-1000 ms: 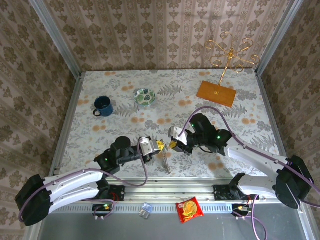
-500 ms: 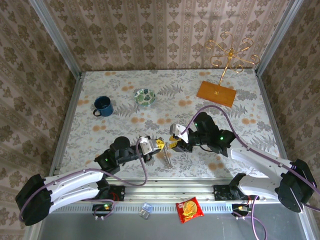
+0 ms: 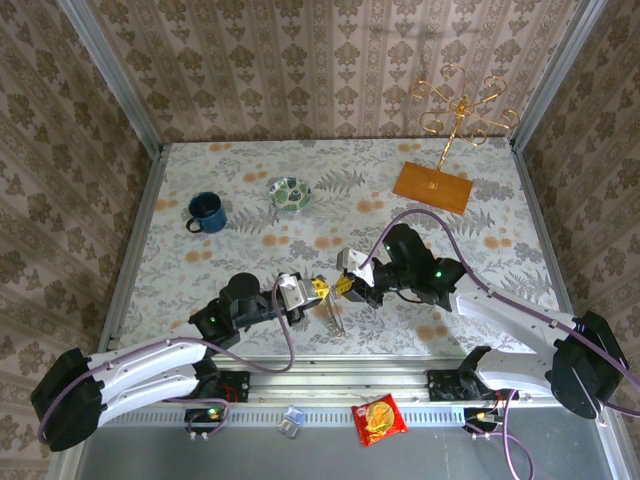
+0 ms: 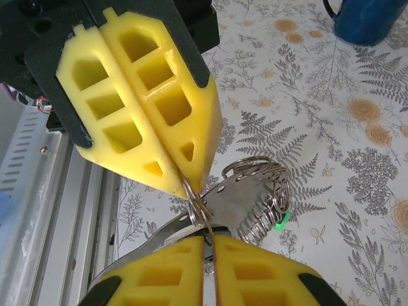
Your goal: Put the keys on the keyring
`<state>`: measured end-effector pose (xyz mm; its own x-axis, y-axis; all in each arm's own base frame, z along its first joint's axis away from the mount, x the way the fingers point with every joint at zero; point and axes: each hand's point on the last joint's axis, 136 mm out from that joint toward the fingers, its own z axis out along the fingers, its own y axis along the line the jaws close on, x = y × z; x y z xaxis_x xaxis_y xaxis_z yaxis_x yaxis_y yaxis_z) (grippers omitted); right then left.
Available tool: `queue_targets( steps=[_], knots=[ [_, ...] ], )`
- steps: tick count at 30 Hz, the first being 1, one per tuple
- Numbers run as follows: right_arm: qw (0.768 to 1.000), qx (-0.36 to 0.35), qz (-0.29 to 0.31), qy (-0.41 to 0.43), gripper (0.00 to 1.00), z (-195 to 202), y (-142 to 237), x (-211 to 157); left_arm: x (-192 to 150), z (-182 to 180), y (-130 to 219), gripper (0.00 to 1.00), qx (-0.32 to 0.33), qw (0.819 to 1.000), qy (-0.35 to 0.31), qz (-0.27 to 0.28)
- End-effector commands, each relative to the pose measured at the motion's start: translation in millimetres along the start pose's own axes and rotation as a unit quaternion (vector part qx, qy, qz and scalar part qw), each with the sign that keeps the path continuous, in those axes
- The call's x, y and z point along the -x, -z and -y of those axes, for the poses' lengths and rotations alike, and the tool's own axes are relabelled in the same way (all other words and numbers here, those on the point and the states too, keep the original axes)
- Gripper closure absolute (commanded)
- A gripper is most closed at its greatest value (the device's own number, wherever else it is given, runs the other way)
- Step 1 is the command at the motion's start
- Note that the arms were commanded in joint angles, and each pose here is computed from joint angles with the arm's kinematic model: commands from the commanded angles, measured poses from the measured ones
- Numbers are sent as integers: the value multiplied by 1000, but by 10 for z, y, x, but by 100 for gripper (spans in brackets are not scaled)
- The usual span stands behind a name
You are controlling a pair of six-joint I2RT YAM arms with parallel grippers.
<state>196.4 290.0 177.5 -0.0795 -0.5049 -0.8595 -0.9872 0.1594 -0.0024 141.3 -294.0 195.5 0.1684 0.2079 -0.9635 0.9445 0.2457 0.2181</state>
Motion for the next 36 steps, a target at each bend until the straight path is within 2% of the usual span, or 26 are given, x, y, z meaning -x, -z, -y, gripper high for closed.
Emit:
queue_targets(
  steps=[1,4,14,18,19,22,25,31,36],
  knots=[
    [1000,5,27,12,93,15,55,182,191,31,35,100,-8,999,-21,33],
    [1000,10,26,6,100,20,74,171,203,29,43,100,-8,999,-23,34],
    [999,42,-17,-29,100,32,-42,-35,323,40,51,100,-12,998,-24,63],
    [999,38,3,-19,100,36,5,79,289,37,54,100,-9,998,-24,59],
    [999,29,10,-15,100,51,29,105,279,37,54,100,-8,998,-22,58],
    [1000,10,28,-2,83,58,100,139,273,37,58,100,-7,998,-18,58],
    [999,9,35,3,77,23,126,130,281,35,55,100,-7,998,-10,64],
    [998,30,51,-7,75,-21,103,187,303,59,34,100,-17,997,2,74],
    [997,50,53,-16,79,-50,67,212,326,52,20,100,-16,997,3,78]
  ],
)
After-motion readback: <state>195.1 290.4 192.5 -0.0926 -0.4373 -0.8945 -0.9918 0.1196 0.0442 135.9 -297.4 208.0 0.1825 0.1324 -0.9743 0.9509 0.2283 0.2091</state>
